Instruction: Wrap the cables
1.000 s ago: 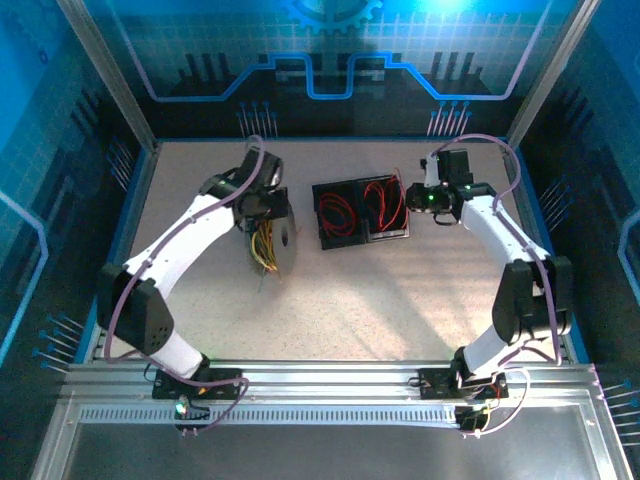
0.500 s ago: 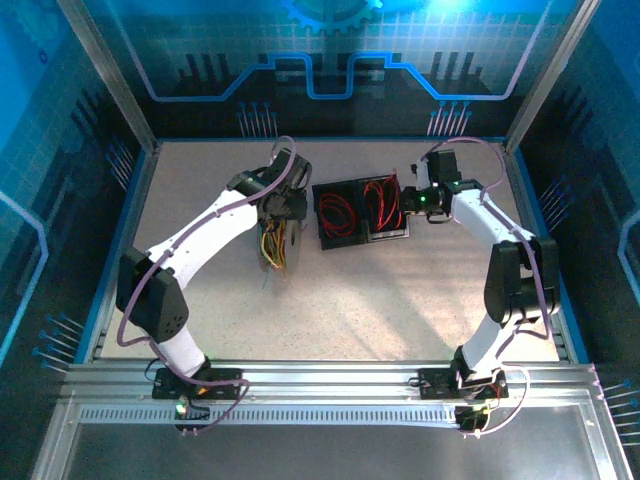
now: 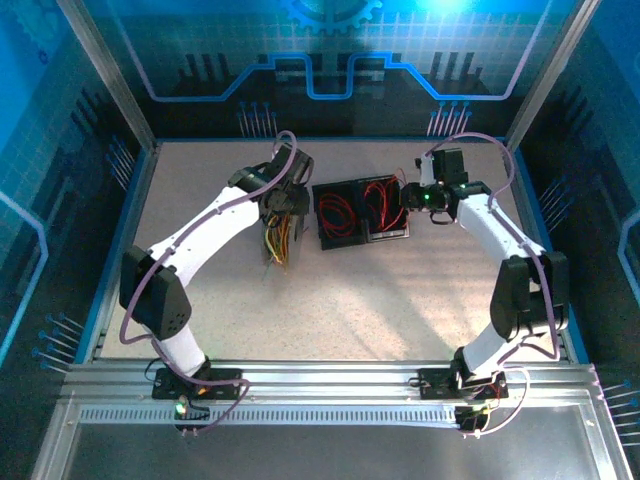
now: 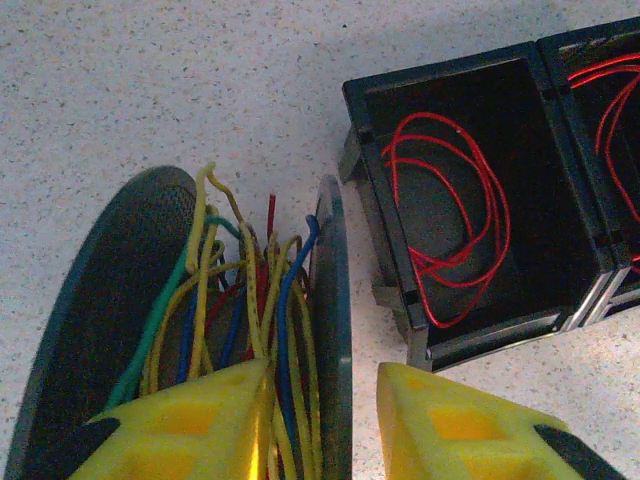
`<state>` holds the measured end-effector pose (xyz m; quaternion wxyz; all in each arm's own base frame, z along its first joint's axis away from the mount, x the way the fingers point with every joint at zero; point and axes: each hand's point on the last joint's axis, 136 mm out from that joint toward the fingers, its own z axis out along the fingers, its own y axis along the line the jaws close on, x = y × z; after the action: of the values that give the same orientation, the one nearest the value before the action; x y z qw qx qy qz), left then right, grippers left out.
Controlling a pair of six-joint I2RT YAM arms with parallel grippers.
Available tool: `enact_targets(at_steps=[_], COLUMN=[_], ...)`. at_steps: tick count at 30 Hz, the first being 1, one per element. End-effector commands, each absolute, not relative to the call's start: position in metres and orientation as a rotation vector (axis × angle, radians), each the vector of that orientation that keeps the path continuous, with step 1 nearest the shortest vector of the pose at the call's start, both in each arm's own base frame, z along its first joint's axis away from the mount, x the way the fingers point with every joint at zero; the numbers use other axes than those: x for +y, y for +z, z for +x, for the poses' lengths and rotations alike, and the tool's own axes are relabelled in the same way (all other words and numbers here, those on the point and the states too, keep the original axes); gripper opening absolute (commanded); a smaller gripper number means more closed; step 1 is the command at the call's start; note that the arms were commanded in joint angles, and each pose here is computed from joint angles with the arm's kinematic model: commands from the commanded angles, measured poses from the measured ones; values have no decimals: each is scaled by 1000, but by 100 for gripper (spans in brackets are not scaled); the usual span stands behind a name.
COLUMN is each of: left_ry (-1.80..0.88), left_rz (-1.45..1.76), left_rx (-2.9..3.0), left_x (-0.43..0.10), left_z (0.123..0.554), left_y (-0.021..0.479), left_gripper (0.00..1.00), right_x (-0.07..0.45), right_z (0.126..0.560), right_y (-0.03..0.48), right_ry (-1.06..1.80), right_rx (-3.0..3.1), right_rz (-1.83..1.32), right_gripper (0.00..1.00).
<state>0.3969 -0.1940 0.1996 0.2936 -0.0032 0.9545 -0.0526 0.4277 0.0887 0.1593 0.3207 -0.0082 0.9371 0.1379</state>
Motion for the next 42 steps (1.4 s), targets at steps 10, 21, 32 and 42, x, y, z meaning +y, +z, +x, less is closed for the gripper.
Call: enact_targets(at_steps=[10,21,32,42], left_ry=[-197,-297,-452,-689], left_rz=[25,42,21,74], left_rx=[2560,2539,2390,2213], left_x=[-207,-217,-215,-205], left_z=[397,394,374,317], left_y=[202,209,264,326], left_gripper=[39,50,87,99], right_x=[101,105,100,120], right_z=[436,441,403,311], right_y=[131,126,241,308], right_ry=[396,413,388,630], right_rx=[2527,2544,2262,2034], right_rz=[-50,-55,-80,-189], right_gripper=[29,14,0,0])
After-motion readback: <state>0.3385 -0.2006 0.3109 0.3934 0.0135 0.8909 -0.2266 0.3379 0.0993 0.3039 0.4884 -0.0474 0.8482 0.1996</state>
